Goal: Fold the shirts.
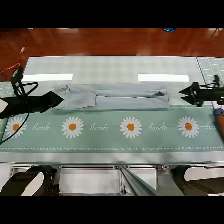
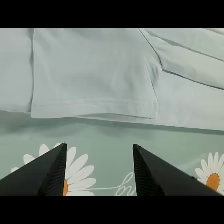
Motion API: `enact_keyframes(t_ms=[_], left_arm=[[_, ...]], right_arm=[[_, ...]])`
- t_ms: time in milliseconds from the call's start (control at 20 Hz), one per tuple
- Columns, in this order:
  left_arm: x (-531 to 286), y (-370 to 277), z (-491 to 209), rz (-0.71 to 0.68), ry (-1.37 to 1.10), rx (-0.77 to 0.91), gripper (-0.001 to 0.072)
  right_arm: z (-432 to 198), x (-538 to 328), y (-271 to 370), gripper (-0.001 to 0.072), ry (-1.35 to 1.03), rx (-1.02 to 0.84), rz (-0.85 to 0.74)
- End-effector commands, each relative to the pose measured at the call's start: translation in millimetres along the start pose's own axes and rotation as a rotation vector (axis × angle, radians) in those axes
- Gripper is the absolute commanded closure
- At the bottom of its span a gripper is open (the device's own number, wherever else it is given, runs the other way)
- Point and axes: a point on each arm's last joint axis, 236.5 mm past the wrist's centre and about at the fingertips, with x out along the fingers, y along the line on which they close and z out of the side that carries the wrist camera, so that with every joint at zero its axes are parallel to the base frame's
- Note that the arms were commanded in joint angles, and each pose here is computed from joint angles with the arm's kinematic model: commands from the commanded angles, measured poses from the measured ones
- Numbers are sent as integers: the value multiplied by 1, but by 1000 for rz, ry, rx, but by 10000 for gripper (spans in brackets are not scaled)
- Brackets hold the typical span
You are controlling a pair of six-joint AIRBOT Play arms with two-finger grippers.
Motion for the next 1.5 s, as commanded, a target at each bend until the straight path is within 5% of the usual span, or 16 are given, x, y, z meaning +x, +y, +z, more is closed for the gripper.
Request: enact_keyframes(t_ms=[0,500,600,800,850,950,1450], left_arm=[[2,-2,-1,-4,-3,-19,200],[2,-2,-1,-4,-3,-44,200],[2,-2,-1,-4,-3,-44,200],[2,-2,-2,-5,-2,-43,202],[3,-3,-2,-8,-1,-42,224],[4,-13,-4,-41,4,-17,685],[119,-178,-45,-276,240,300,688]], right_arm=[[-6,38,19,292,89,-10,49],[-46,96,63,307,226,-108,67],[-59,99,72,639,259,-155,73],[-52,70,94,684,207,-239,90],[-49,54,100,684,185,-270,85],[-46,19,107,684,141,-334,46],[-112,-134,155,684,-68,-574,-59]])
